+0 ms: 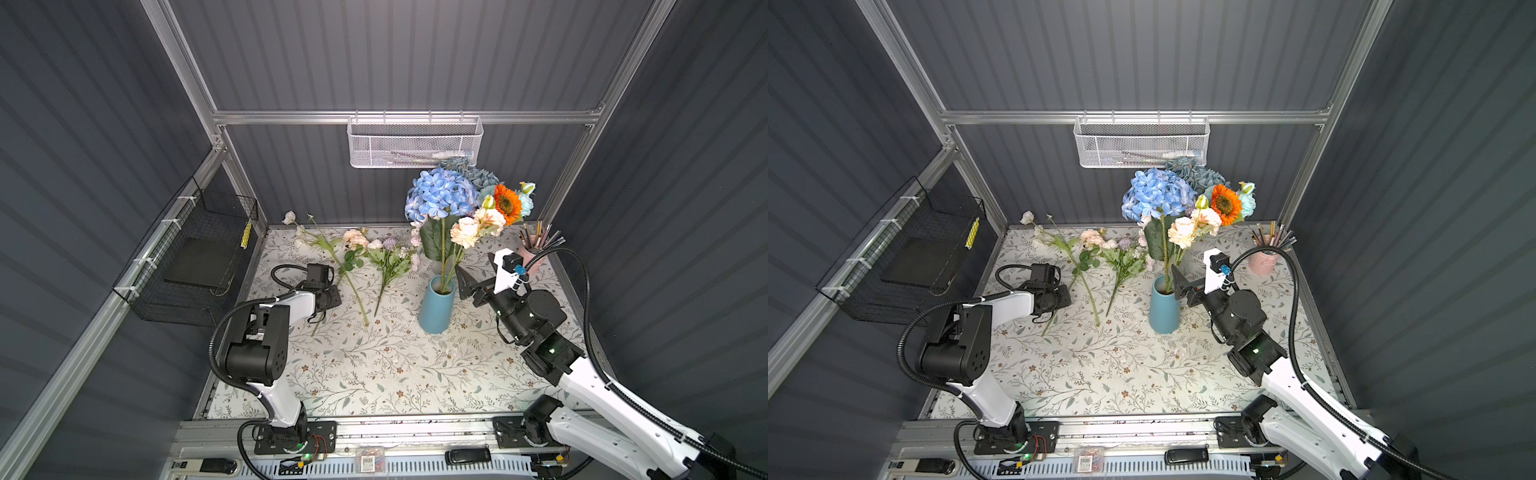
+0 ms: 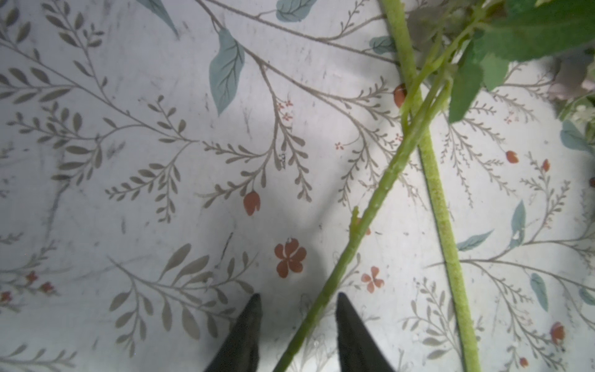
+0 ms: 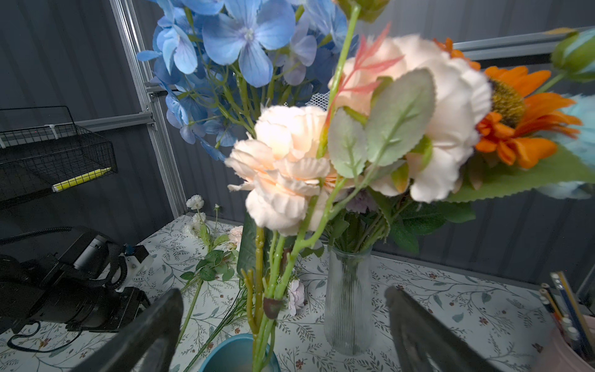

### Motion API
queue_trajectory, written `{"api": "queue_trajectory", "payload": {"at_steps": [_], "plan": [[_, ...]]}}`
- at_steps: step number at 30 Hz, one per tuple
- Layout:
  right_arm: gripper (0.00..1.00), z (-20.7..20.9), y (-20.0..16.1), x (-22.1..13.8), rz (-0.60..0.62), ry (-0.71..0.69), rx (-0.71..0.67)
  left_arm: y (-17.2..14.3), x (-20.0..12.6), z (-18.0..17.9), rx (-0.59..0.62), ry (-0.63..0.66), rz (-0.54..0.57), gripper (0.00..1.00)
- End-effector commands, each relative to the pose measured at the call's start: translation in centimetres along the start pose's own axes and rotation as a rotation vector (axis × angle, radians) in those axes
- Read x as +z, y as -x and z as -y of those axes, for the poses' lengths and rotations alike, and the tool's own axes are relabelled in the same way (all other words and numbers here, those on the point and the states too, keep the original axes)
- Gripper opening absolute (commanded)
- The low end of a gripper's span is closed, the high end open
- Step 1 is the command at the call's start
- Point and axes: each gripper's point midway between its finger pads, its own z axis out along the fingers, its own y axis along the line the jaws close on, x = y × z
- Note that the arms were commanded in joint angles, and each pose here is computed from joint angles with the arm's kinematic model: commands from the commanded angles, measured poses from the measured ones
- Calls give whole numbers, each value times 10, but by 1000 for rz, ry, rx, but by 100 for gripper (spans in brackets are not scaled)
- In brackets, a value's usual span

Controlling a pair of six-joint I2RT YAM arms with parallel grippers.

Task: Arrange flowers in a vase
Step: Rotate the flower at the top-left of the table, then pick up the flower from the top-left of the table.

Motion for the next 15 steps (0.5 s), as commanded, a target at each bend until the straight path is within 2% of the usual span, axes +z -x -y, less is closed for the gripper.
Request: {"api": "queue_trajectory", "payload": {"at_steps": [1, 5, 7, 11, 14, 15], "plan": [[99, 3, 10, -3, 38, -15, -2, -11, 4, 2, 41, 22, -69, 30], [99, 4, 11, -3, 43, -17, -3, -13, 4, 2, 84, 61, -99, 30], [99, 4, 12, -4, 46, -17, -5, -14, 5, 3, 98, 69, -115, 26], [99, 4, 14, -5, 52, -16, -10, -16, 8, 5, 112, 73, -138, 16], [99, 5, 16, -7, 60, -22, -15, -15, 8, 8, 128, 70, -133, 1], [99, 5, 16, -7, 60, -24, -17, -15, 7, 10, 137, 67, -130, 0]]}}
